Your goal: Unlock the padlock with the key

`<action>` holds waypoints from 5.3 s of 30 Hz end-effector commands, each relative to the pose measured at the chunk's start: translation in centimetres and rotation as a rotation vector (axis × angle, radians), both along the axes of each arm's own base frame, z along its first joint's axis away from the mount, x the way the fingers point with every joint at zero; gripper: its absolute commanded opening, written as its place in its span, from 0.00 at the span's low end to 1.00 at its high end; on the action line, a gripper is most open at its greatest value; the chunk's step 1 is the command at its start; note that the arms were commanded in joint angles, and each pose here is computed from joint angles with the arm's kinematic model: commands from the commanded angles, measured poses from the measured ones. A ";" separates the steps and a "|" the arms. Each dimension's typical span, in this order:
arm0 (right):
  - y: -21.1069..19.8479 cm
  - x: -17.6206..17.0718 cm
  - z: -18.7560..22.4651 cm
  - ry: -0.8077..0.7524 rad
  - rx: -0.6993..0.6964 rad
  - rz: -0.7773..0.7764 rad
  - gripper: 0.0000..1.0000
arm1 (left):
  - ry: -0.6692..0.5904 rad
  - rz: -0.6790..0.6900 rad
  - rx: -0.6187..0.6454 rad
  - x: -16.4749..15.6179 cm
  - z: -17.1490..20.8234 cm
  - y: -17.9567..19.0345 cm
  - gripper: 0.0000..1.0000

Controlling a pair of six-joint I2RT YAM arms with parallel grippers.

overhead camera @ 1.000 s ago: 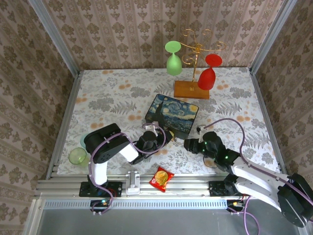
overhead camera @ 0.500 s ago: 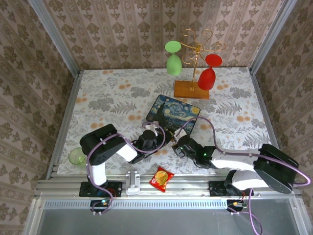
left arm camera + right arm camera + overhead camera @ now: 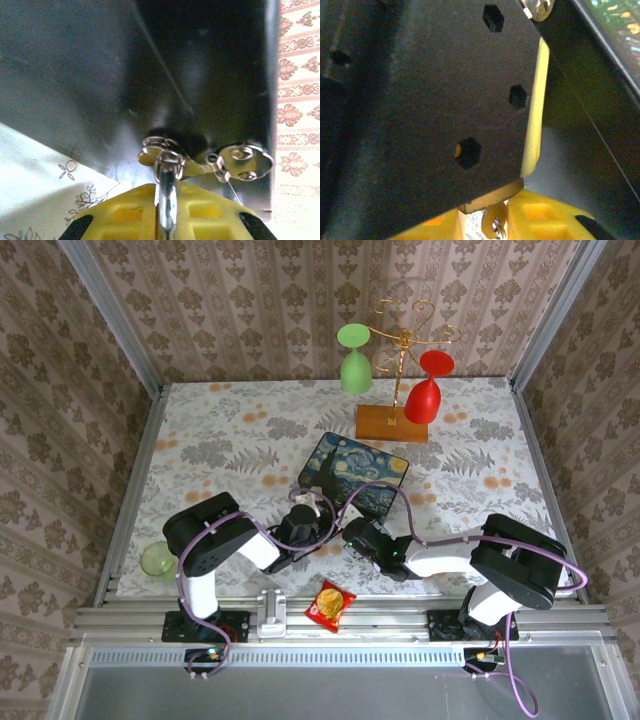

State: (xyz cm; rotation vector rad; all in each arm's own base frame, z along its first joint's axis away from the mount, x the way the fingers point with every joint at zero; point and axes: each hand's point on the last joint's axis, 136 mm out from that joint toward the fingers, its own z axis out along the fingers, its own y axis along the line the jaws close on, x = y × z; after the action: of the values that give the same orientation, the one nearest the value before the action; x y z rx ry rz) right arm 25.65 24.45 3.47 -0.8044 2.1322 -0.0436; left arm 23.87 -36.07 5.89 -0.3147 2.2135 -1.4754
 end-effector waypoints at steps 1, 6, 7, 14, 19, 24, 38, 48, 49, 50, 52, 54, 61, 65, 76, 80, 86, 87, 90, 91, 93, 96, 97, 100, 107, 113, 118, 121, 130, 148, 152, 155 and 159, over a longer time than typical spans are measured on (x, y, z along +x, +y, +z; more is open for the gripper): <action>0.2 1.1 1.2 -0.072 -0.028 -0.009 0.18 | 0.001 -0.042 -0.084 -0.9 1.3 -1.1 0.00; 1.5 -0.1 0.8 0.038 0.129 0.065 0.11 | 0.021 -0.043 -0.100 -1.1 0.8 -1.1 0.00; 1.7 -0.4 0.8 0.066 0.178 0.076 0.11 | 0.020 -0.045 -0.098 -1.1 0.7 -1.2 0.00; 1.3 -1.7 2.5 0.239 0.525 0.090 0.09 | -0.031 -0.032 0.034 -1.2 0.4 0.2 0.12; 0.7 -2.9 2.7 0.327 0.603 0.092 0.09 | -0.042 -0.003 0.078 -0.6 -0.4 1.4 0.21; -0.4 -3.1 1.8 0.360 0.623 0.044 0.08 | -0.060 0.002 0.151 -0.4 -1.1 2.3 0.27; -1.3 -3.2 0.2 0.494 0.752 -0.077 0.08 | -0.130 -0.051 0.391 -0.5 -2.5 3.6 0.17; -3.0 -3.6 -3.4 0.605 0.690 -0.209 0.10 | -0.200 -0.101 0.558 0.1 -2.7 4.0 0.17; -2.6 -3.6 -3.3 0.615 0.703 -0.201 0.10 | -0.203 -0.105 0.571 0.2 -2.9 4.1 0.17; -2.4 -3.5 -3.4 0.624 0.712 -0.200 0.10 | -0.206 -0.111 0.584 0.2 -3.1 4.1 0.17; -2.4 -3.4 -3.8 0.636 0.712 -0.215 0.11 | -0.210 -0.117 0.596 0.3 -3.2 3.9 0.18; -2.8 -3.3 -4.2 0.631 0.694 -0.241 0.14 | -0.210 -0.115 0.596 0.3 -3.3 3.8 0.19; -4.5 -3.4 -6.4 0.626 0.587 -0.305 0.18 | -0.218 -0.115 0.601 0.3 -2.9 3.9 0.20; -4.5 -3.3 -7.0 0.632 0.592 -0.318 0.17 | -0.207 -0.117 0.594 0.4 -3.5 3.7 0.21; -5.6 -3.2 -6.6 0.588 0.558 -0.345 0.30 | -0.208 -0.112 0.598 0.5 -3.4 4.0 0.24; -5.7 -2.4 -5.3 0.544 0.558 -0.343 0.39 | -0.208 -0.113 0.602 0.5 -3.4 3.9 0.26; -4.9 -1.1 -3.4 0.501 0.557 -0.307 0.46 | -0.212 -0.103 0.588 0.6 -3.0 4.0 0.27; -4.8 -0.8 -3.1 0.492 0.565 -0.305 0.46 | -0.217 -0.101 0.589 0.6 -2.8 4.1 0.28; -4.5 0.2 -1.9 0.460 0.591 -0.319 0.48 | -0.238 -0.084 0.599 0.6 -1.4 4.9 0.34; -4.5 0.5 -1.4 0.449 0.597 -0.332 0.48 | -0.249 -0.077 0.599 0.6 -0.7 5.2 0.36; -4.5 1.1 -0.7 0.427 0.597 -0.355 0.49 | -0.272 -0.059 0.597 0.6 0.6 5.9 0.38; -4.2 1.9 0.1 0.410 0.619 -0.359 0.49 | -0.304 -0.044 0.608 0.6 2.6 7.0 0.41; -3.8 2.1 0.4 0.407 0.632 -0.353 0.49 | -0.313 -0.040 0.615 0.6 3.1 7.4 0.42; -2.6 2.9 1.3 0.409 0.669 -0.330 0.49 | -0.342 -0.033 0.632 0.9 4.4 8.5 0.42; -0.2 4.4 2.1 0.399 0.648 -0.277 0.52 | -0.441 -0.078 0.704 2.8 7.8 10.0 0.49; 0.9 4.6 1.1 0.411 0.608 -0.236 0.49 | -0.424 -0.064 0.661 2.7 7.4 10.3 0.50; 1.8 4.5 1.0 0.412 0.592 -0.217 0.43 | -0.402 -0.052 0.659 2.4 6.1 10.8 0.50; 1.8 4.6 0.7 0.407 0.587 -0.216 0.37 | -0.408 -0.053 0.669 2.4 6.3 10.9 0.50; 1.6 4.9 0.1 0.392 0.573 -0.229 0.29 | -0.428 -0.051 0.673 2.7 7.0 10.8 0.50; 0.9 4.6 -0.1 0.404 0.658 -0.290 0.09 | -0.595 -0.117 0.826 6.1 11.6 9.4 0.52; 0.1 4.5 -0.5 0.420 0.677 -0.375 0.06 | -0.662 -0.258 0.892 8.2 10.7 6.6 0.52; -0.7 4.2 -0.8 0.430 0.697 -0.445 0.06 | -0.673 -0.329 0.966 10.0 9.0 5.0 0.52; -1.9 4.1 -1.1 0.414 0.701 -0.515 0.05 | -0.686 -0.365 1.030 11.8 7.3 3.8 0.51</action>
State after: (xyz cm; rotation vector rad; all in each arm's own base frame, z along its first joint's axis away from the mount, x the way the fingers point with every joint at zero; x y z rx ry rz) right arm 30.24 25.09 3.91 0.0325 2.3986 0.7244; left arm 35.29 -32.22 14.17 0.7049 2.1394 -0.3778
